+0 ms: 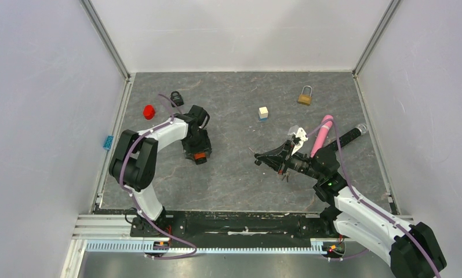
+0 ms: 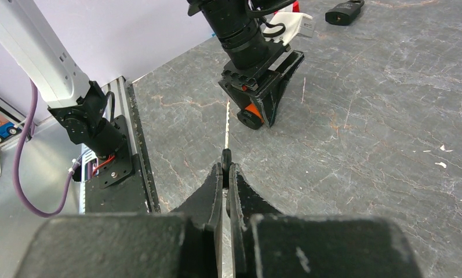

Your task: Unlock with the key

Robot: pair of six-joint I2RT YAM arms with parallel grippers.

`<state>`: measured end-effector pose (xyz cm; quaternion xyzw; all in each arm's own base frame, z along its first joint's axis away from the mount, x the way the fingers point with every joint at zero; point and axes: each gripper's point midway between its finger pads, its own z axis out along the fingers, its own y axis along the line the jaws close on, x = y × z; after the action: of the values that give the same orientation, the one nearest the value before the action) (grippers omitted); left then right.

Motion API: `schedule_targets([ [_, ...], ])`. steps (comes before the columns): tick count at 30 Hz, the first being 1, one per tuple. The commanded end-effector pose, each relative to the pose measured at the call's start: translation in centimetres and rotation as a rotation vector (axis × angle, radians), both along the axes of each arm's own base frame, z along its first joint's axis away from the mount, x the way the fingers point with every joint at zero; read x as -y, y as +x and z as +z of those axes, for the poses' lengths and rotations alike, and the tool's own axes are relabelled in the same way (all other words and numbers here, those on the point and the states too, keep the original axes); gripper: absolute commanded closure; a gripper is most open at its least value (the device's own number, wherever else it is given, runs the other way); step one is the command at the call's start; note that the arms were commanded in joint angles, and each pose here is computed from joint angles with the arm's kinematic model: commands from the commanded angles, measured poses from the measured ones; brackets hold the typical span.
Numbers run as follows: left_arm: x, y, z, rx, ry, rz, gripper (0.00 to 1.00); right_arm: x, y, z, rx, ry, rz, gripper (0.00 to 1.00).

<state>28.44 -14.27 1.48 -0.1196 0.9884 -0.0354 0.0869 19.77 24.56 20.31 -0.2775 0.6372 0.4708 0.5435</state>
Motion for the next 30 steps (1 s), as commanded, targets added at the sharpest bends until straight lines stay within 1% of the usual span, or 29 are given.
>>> schedule_targets([
  [1, 1.8, -0.1, -0.1, 0.008, -0.102, 0.065, 0.31, 0.0, 0.1, 0.7, 0.021, 0.018, -0.007, 1.0],
  [10, 0.2, 1.1, -0.5, 0.031, -0.002, 0.102, 0.31, -0.1, 0.0, 0.6, 0.02, 0.016, -0.003, 1.0],
  [18, -1.1, 1.6, -1.4, 0.036, 0.066, 0.16, 0.33, 0.0, 0.0, 0.3, 0.012, 0.011, 0.001, 1.0],
  [24, -1.5, 2.0, -1.5, 0.038, 0.097, 0.17, 0.35, -0.2, 0.0, 0.2, 0.01, 0.009, 0.008, 1.0],
  [26, -1.5, 1.9, -1.6, 0.034, 0.095, 0.172, 0.37, -0.2, 0.0, 0.2, 0.008, 0.01, 0.009, 1.0],
  [28, -1.6, 1.8, -1.7, 0.034, 0.098, 0.173, 0.42, -0.2, -0.1, 0.2, 0.007, 0.01, 0.011, 1.0],
  [30, -1.7, 1.7, -1.7, 0.033, 0.101, 0.175, 0.52, -0.2, 0.0, 0.2, 0.006, 0.009, 0.011, 1.0],
])
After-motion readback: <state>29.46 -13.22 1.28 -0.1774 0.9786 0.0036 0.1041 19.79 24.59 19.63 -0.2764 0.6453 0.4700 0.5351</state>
